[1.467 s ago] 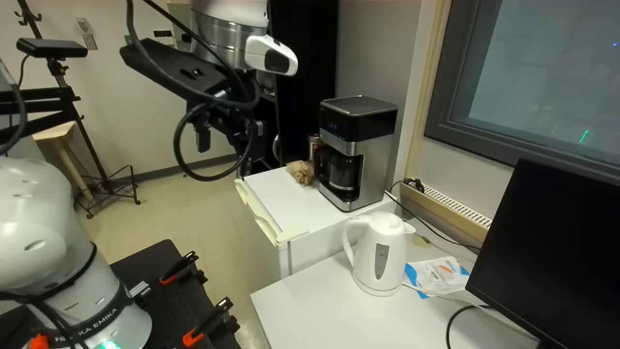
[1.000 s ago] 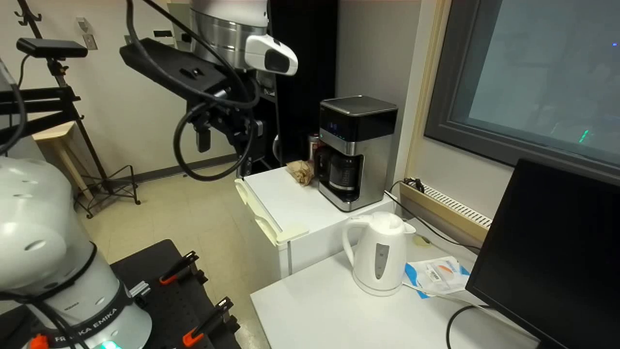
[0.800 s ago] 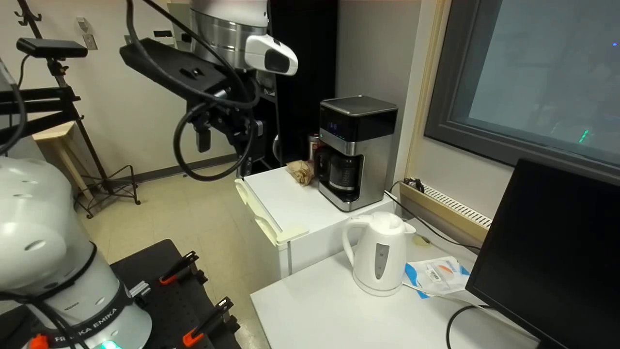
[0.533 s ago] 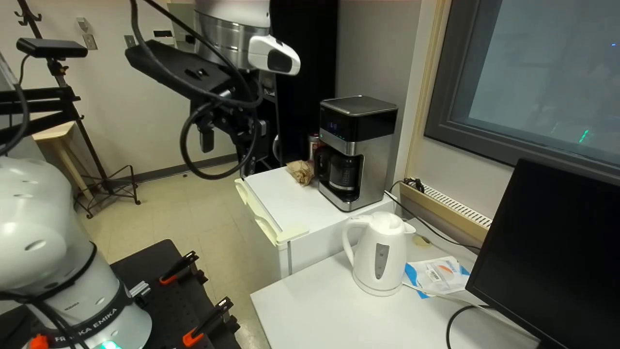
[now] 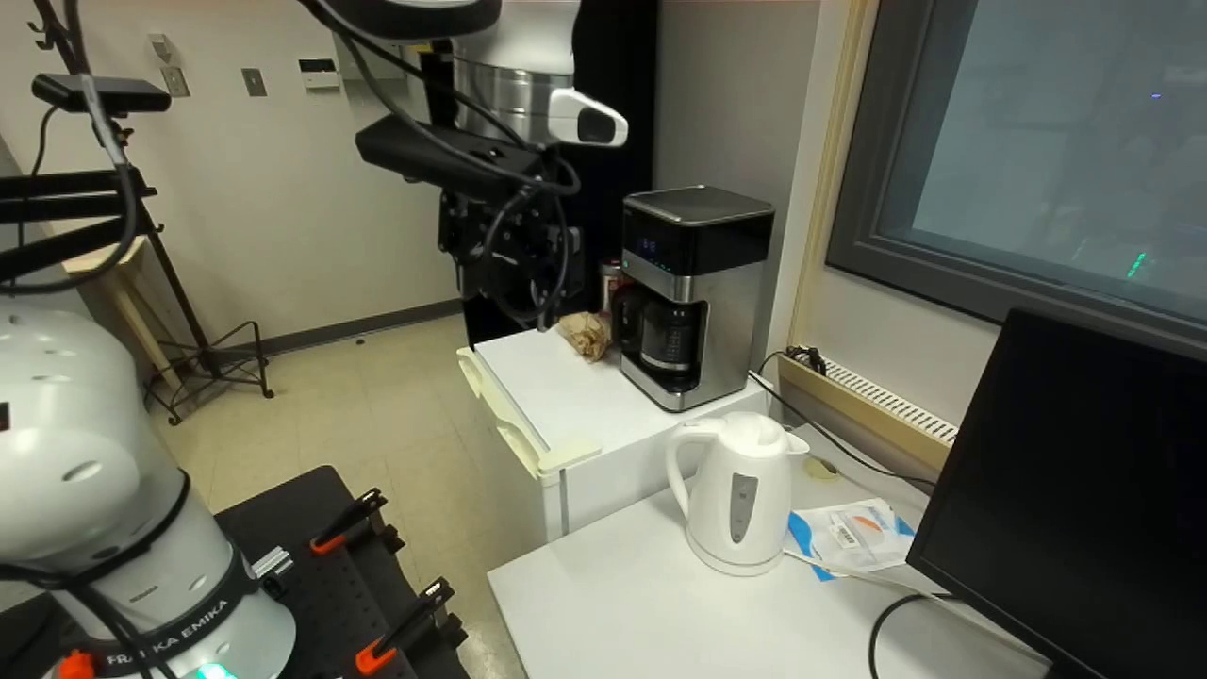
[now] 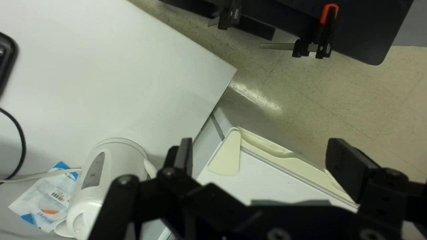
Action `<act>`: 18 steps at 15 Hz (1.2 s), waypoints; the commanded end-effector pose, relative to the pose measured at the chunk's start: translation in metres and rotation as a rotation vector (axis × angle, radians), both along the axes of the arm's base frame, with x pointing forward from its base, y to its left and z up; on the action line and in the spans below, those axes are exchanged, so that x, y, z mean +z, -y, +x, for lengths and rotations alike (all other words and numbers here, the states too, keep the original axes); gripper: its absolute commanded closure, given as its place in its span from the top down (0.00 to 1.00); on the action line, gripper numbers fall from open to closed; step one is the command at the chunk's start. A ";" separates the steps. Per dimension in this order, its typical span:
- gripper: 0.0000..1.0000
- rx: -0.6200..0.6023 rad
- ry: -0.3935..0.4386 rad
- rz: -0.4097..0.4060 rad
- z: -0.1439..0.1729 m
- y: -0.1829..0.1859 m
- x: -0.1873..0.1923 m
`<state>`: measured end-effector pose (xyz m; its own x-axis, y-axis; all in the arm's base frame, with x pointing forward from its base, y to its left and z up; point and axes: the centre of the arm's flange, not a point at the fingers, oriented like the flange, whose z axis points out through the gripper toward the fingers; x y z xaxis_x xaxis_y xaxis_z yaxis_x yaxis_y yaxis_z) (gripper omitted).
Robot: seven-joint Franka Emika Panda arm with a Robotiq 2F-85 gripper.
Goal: Press a button on the coffeemaker
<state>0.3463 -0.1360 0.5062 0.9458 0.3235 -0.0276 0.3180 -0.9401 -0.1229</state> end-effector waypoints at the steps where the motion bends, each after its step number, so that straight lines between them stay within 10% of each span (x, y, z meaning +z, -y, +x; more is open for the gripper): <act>1: 1.00 0.080 0.009 -0.050 0.042 -0.010 -0.006; 3: 1.00 0.119 0.013 -0.078 0.060 -0.018 -0.012; 4: 0.75 0.142 0.010 -0.090 0.071 -0.024 -0.016; 14: 0.07 0.386 0.099 -0.339 0.155 -0.079 -0.066; 18: 0.00 0.476 0.219 -0.385 0.177 -0.100 -0.080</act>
<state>0.5020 -0.0452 0.4339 0.7483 0.6589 -0.0767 0.6554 -0.7165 0.2388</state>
